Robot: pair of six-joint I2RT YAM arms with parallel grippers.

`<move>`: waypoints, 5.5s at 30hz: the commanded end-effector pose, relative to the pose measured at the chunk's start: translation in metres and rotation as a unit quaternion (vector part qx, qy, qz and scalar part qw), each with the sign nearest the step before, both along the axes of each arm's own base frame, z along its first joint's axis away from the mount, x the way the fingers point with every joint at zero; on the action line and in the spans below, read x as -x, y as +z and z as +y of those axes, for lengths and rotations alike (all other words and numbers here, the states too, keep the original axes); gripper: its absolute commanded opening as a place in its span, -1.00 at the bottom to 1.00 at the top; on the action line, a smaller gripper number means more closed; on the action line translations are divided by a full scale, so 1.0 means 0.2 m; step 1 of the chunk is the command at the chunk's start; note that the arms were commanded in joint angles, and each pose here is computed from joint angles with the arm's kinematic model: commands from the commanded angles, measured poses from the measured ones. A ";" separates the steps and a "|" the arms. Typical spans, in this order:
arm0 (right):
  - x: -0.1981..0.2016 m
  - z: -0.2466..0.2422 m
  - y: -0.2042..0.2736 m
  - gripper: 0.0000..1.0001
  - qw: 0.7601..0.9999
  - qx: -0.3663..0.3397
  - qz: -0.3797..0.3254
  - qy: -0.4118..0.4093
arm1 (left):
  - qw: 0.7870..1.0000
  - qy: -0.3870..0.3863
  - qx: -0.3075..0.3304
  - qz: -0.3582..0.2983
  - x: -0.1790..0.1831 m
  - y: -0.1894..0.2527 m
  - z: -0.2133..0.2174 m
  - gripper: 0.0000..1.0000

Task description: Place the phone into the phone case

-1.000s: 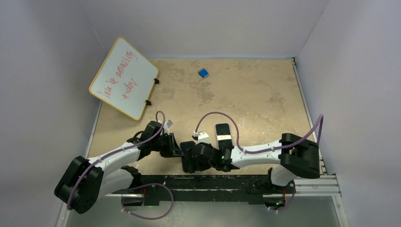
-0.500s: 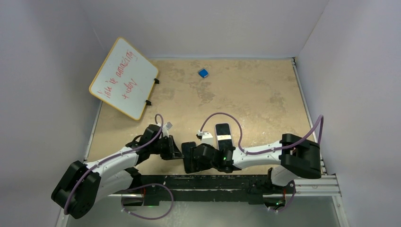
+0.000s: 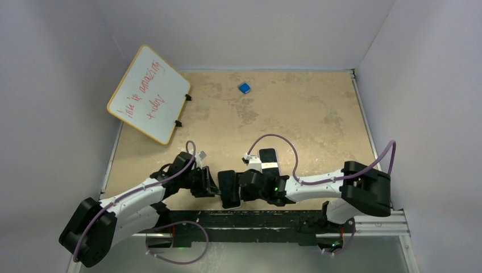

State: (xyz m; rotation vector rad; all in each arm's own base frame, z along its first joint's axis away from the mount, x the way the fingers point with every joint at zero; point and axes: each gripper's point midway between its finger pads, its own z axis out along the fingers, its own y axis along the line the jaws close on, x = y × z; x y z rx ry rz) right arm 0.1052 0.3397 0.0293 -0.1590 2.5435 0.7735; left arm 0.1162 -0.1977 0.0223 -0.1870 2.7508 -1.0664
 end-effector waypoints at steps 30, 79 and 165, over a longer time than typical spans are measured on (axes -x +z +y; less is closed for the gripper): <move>-0.05 0.24 0.44 0.13 0.948 -0.310 -0.018 0.066 | 0.994 0.005 0.109 0.015 0.03 0.05 -0.12 -0.76; -0.14 -0.15 1.43 -1.00 0.848 -0.495 -0.189 0.001 | 0.918 -0.026 0.263 -0.296 -0.16 1.25 -0.15 0.60; -0.07 -0.09 1.45 -0.98 0.837 -0.486 -0.238 0.081 | 0.890 -0.093 0.258 -0.365 -0.08 1.27 -0.15 -0.12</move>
